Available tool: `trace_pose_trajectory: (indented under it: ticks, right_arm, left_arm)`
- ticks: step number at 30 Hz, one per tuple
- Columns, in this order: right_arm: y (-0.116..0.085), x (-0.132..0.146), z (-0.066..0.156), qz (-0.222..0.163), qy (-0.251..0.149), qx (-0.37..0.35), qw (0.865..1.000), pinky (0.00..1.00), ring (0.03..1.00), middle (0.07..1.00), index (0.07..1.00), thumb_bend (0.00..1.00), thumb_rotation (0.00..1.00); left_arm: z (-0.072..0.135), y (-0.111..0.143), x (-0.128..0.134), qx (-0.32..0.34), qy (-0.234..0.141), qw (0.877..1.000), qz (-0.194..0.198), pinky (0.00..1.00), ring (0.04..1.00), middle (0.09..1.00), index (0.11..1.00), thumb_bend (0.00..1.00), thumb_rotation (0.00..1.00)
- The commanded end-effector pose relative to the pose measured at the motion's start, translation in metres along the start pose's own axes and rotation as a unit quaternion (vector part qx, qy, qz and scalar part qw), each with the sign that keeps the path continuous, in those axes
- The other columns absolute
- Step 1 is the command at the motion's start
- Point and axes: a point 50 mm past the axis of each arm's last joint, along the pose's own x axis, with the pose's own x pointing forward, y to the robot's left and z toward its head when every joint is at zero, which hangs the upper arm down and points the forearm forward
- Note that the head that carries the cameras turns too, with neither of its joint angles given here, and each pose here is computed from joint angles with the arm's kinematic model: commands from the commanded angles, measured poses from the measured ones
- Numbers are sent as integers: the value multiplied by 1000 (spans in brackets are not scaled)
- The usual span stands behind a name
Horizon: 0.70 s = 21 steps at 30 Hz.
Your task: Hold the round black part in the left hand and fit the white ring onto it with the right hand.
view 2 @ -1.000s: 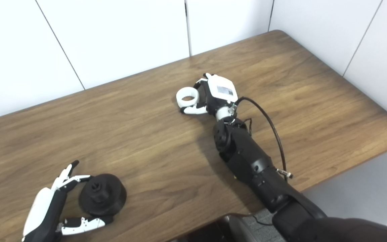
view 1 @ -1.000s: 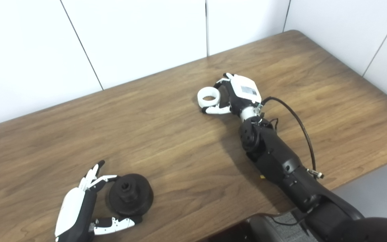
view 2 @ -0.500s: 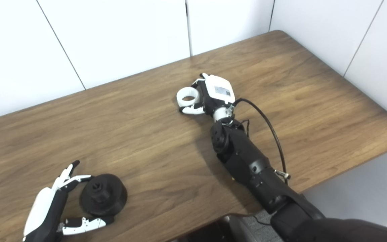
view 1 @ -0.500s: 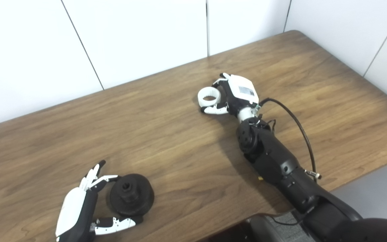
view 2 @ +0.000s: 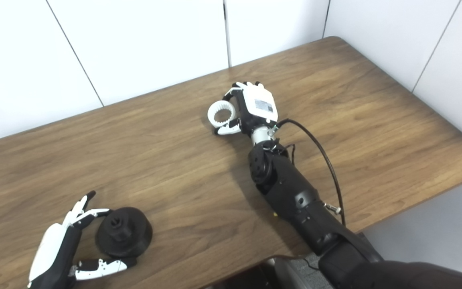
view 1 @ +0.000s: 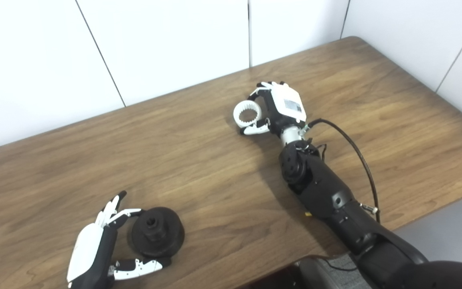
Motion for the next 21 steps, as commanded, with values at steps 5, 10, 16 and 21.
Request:
trace_pose_trajectory:
  ticks: [5, 10, 16, 21]
  right_arm:
    - [4, 0, -1, 5, -1, 0, 1000, 1000, 912, 843, 486, 519, 134]
    - [4, -2, -1, 4, -4, 0, 1000, 1000, 908, 844, 486, 519, 135]
    - [-3, -6, 5, -9, -17, 25, 999, 1000, 917, 848, 486, 518, 138]
    - [-14, -15, 13, -20, -32, 56, 998, 1000, 917, 850, 486, 517, 139]
  left_arm:
    - [9, 13, 6, 10, -25, 999, 24, 1000, 1000, 1000, 605, 880, 293]
    - [10, 13, 6, 8, -25, 999, 24, 1000, 1000, 1000, 604, 877, 295]
    - [11, 14, 7, 6, -24, 999, 25, 1000, 1000, 1000, 606, 880, 289]
    - [13, 14, 9, 7, -24, 999, 23, 1000, 1000, 1000, 607, 874, 285]
